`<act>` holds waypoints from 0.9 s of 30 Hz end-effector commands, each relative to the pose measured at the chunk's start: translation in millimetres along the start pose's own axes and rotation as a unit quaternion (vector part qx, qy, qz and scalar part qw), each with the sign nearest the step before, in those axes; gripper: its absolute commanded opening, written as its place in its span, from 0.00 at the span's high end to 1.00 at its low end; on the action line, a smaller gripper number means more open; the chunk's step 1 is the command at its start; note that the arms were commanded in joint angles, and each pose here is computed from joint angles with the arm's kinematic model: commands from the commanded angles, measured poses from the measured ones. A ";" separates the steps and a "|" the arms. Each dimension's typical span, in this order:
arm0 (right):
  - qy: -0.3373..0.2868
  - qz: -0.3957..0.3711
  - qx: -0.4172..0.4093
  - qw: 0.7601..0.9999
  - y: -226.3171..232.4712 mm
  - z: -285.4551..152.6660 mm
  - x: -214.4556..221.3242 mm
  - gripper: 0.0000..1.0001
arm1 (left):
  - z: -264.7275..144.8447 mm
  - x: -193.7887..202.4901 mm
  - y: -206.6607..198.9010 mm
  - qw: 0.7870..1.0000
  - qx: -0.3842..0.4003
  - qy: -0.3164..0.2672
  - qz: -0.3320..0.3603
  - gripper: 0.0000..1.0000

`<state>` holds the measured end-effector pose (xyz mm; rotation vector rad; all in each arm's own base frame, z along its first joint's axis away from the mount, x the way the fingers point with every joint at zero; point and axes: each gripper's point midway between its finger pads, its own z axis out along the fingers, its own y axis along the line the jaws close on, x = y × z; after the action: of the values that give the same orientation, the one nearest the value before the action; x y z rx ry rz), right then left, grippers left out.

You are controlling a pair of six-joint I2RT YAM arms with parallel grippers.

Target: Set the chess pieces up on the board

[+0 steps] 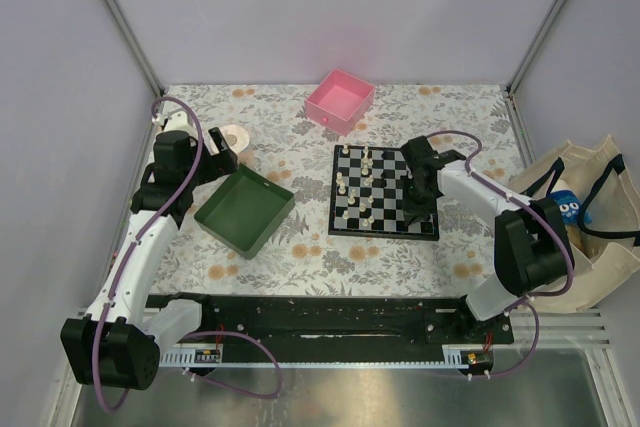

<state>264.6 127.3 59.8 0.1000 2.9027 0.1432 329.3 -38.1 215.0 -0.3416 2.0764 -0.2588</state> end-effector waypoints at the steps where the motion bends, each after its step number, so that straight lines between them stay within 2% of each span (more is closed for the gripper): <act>1: 0.003 0.023 0.010 1.000 -20.1 -0.2 4.9 0.89 | -2.5 -16.9 -9.6 0.999 0.022 -0.030 -0.003 0.01; 13: 0.013 0.026 0.016 0.999 -27.4 9.1 4.5 0.89 | -2.1 -15.3 -9.0 0.999 0.021 -0.028 -0.004 0.01; 27: 0.015 0.027 0.024 0.999 -30.2 15.7 4.8 0.83 | -0.2 -12.6 -13.3 0.999 0.033 -0.020 -0.005 0.01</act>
<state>259.0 101.5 42.5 0.1938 2.9477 0.0985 328.7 -41.9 215.1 -0.3295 2.0806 -0.2822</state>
